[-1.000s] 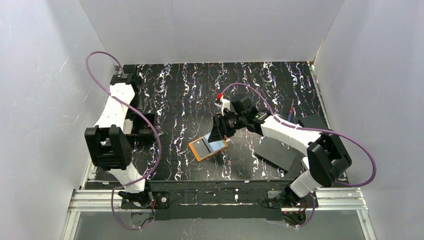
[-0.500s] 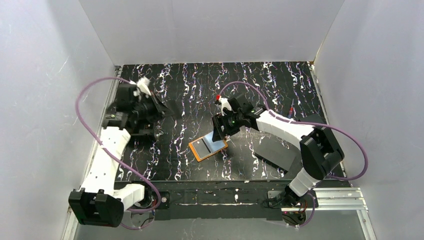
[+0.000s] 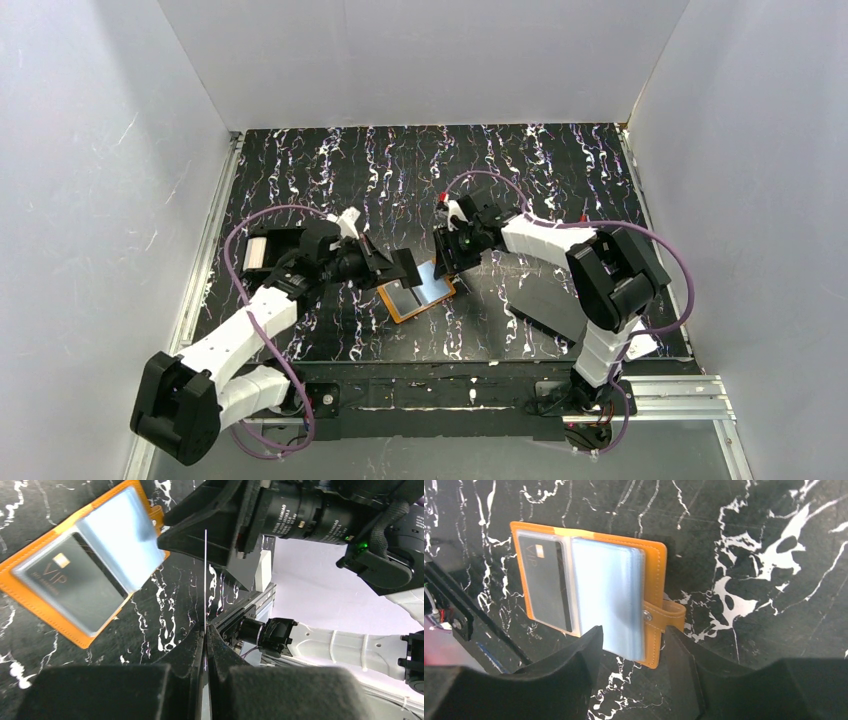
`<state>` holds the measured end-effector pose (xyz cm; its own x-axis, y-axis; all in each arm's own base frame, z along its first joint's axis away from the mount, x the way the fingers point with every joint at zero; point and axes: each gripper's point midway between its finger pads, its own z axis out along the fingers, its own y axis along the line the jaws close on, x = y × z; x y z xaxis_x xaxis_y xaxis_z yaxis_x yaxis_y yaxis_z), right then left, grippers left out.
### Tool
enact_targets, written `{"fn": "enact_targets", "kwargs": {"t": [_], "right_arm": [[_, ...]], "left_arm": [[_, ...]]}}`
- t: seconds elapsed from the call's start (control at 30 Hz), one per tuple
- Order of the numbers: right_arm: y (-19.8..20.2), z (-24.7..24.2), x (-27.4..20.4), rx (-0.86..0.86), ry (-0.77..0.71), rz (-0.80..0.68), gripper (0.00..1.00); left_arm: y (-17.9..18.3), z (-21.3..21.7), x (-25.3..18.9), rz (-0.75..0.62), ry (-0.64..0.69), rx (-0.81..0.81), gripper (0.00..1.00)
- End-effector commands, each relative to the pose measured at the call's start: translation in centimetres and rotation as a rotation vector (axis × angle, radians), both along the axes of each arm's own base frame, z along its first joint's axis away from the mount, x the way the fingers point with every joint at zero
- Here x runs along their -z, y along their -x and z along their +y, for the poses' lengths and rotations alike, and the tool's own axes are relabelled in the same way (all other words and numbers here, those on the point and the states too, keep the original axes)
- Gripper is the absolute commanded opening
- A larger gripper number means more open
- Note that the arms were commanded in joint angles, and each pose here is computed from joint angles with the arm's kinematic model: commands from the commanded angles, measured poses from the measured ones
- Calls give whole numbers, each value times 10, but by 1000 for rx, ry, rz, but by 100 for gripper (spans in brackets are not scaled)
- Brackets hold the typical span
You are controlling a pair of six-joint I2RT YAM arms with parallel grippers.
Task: Put the credit cards into the card holder
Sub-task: Insert the credit card into the card holder.
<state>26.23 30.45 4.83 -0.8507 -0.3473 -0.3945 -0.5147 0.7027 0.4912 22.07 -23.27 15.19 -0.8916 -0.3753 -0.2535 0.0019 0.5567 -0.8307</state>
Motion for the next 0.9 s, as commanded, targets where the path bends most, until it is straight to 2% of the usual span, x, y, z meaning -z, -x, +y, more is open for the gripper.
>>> {"fn": "enact_targets", "kwargs": {"t": [0.0, 0.17, 0.4, 0.6, 0.67, 0.8, 0.87], "right_arm": [[-5, -10, 6, 87, 24, -35, 57], [15, -18, 21, 198, -13, 39, 44], [38, -34, 23, 311, -77, 55, 38], [41, -26, 23, 271, -110, 72, 34], [40, -23, 20, 239, -117, 62, 38], [33, -23, 10, 185, -107, 8, 57], [34, -27, 8, 178, -92, 10, 63]], "left_arm": [[0, -10, 12, -16, -11, 3, 0], [9, -4, 34, 22, -43, -8, 0], [27, -5, 50, 60, -47, 70, 0], [32, -5, 61, 31, -97, 169, 0], [33, -6, 69, 63, -111, 204, 0], [31, -8, 78, 111, -103, 198, 0], [29, -5, 81, 111, -117, 182, 0]]}}
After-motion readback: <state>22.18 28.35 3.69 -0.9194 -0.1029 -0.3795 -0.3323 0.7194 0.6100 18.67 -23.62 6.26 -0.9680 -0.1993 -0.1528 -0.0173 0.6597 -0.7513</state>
